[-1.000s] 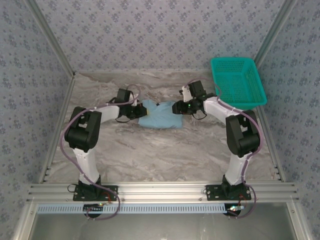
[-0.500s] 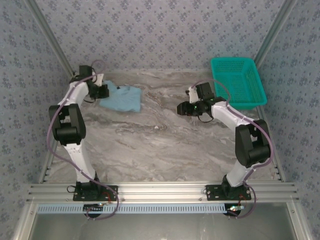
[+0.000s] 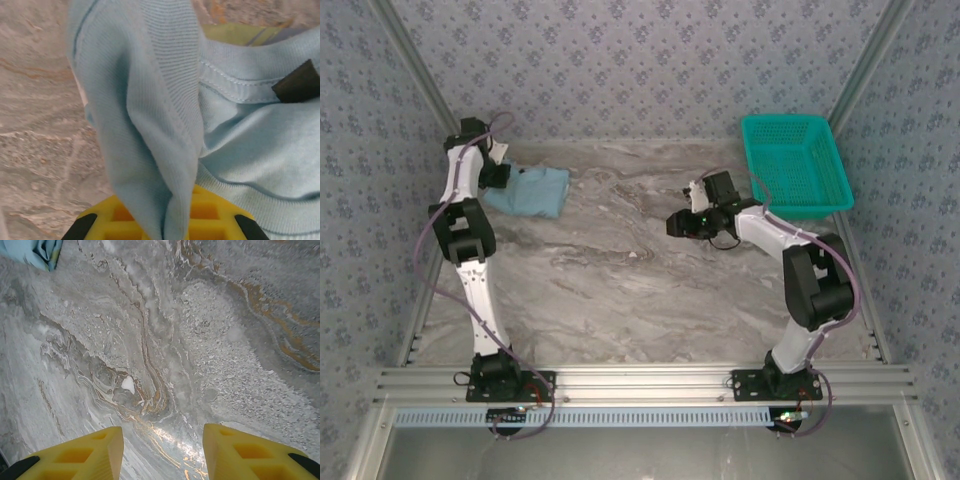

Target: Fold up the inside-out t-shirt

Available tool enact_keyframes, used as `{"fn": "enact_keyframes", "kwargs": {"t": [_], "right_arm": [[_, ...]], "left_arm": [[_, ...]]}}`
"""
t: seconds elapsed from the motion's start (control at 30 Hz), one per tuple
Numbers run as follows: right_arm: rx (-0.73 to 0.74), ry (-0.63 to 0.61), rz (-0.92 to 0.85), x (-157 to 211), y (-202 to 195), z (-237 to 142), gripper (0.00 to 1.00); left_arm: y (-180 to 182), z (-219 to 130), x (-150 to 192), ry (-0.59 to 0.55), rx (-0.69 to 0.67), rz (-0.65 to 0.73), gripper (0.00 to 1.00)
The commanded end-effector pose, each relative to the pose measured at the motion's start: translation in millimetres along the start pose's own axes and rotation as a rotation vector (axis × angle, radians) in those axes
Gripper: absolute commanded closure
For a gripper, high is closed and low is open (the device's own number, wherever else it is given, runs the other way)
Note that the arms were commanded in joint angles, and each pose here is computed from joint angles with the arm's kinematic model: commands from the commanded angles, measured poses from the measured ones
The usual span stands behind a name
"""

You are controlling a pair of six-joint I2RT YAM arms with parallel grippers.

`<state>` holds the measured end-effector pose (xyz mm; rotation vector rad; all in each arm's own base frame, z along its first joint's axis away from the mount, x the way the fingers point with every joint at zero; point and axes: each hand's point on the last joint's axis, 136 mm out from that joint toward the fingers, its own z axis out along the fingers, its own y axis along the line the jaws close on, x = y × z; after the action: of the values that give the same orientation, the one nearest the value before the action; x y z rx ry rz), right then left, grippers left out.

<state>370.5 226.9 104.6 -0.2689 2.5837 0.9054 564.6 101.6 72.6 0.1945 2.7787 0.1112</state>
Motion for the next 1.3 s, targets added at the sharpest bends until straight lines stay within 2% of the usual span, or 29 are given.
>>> {"fn": "enact_keyframes", "kwargs": {"t": [0.0,0.07,0.13,0.17,0.33,0.47,0.6,0.73,0.9,0.97,1.03,1.1,1.17,1.27], "right_arm": [[0.002,0.008,0.003,-5,4,2,0.52],[0.01,0.018,0.001,-3,4,5,0.53],[0.019,0.03,-0.004,1,4,7,0.53],[0.017,0.008,-0.023,-9,10,4,0.53],[0.023,0.009,-0.049,-12,19,1,0.53],[0.04,-0.007,-0.077,-13,26,-9,0.52],[0.085,-0.043,-0.115,-14,28,-25,0.52],[0.272,-0.094,-0.207,-18,10,-55,0.5],[0.573,-0.195,-0.279,-20,-26,-97,0.4],[0.672,-0.249,-0.295,-23,-39,-113,0.33],[0.756,-0.299,-0.3,-24,-51,-126,0.2],[0.841,-0.325,-0.292,-18,-67,-137,0.08],[0.93,-0.354,-0.269,-14,-84,-148,0.02],[1.022,-0.417,-0.236,-9,-112,-159,0.0]], "left_arm": [[20,-10,6,0.057,-0.095,0.052,0.99],[26,-9,5,0.059,-0.118,0.048,0.98],[29,-11,5,0.059,-0.13,0.034,0.9],[30,-13,6,0.061,-0.132,0.024,0.87],[37,-29,8,0.056,-0.143,-0.036,0.59],[48,-59,2,0.019,-0.213,-0.104,0.43],[52,-100,0,-0.039,-0.246,-0.206,0.36],[34,-144,-2,-0.172,-0.17,-0.311,0.32],[-13,-200,17,-0.462,-0.016,-0.427,0.24],[-32,-217,34,-0.57,0.037,-0.454,0.21],[-49,-227,55,-0.657,0.066,-0.479,0.17],[-63,-225,82,-0.709,0.057,-0.483,0.12],[-72,-215,109,-0.734,0.019,-0.481,0.08],[-71,-193,143,-0.785,-0.054,-0.503,0.04]]}}
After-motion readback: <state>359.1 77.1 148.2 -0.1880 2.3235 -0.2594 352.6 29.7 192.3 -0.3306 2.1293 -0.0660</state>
